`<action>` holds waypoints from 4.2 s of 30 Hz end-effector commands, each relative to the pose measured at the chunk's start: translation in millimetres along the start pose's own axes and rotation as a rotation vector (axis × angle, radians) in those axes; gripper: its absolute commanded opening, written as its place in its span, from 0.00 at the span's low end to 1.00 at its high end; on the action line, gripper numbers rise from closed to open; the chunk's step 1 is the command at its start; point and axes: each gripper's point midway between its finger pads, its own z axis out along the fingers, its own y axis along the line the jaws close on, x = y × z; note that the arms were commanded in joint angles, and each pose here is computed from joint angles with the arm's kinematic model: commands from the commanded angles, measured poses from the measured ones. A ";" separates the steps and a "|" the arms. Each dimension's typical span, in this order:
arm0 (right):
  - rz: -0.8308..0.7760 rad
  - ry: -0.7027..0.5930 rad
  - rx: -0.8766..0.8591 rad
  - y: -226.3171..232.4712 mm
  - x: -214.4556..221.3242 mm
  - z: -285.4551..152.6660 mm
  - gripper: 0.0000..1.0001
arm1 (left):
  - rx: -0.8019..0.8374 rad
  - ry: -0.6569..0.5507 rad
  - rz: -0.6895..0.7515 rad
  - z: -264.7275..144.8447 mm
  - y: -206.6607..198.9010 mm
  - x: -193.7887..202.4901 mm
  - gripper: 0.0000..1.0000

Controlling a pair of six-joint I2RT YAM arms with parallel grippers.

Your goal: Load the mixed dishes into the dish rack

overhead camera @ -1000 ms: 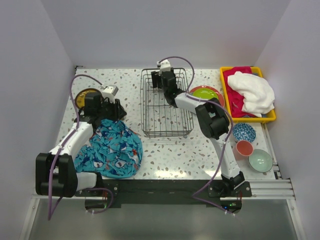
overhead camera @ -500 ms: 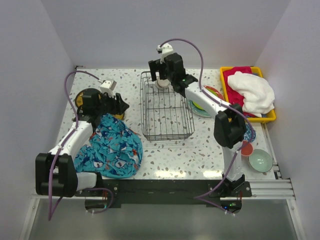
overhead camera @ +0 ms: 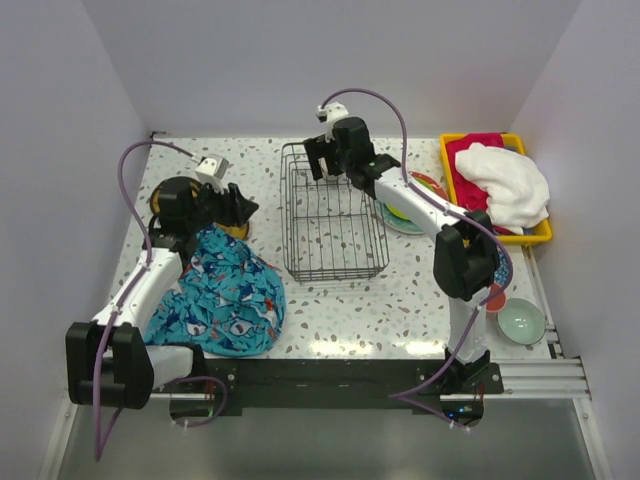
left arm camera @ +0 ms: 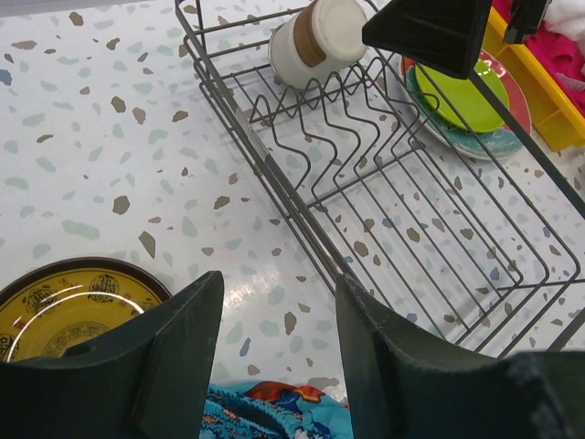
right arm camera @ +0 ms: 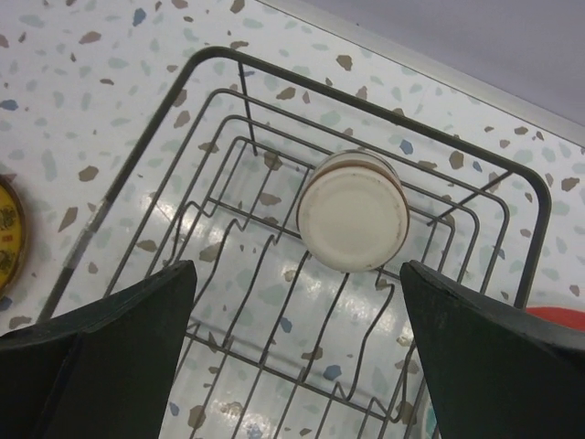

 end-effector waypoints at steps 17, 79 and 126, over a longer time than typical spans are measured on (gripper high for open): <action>0.003 0.064 0.174 -34.9 13.1 54.8 0.99 | -0.028 0.012 0.042 -0.9 18.0 11.4 0.57; -0.107 0.306 -0.142 -49.1 25.4 37.4 0.39 | -0.010 0.021 -0.015 -0.2 20.1 44.7 0.57; -0.212 0.340 -0.034 -96.9 -20.8 -109.4 0.99 | 0.015 -0.067 -0.012 6.3 18.0 0.0 0.58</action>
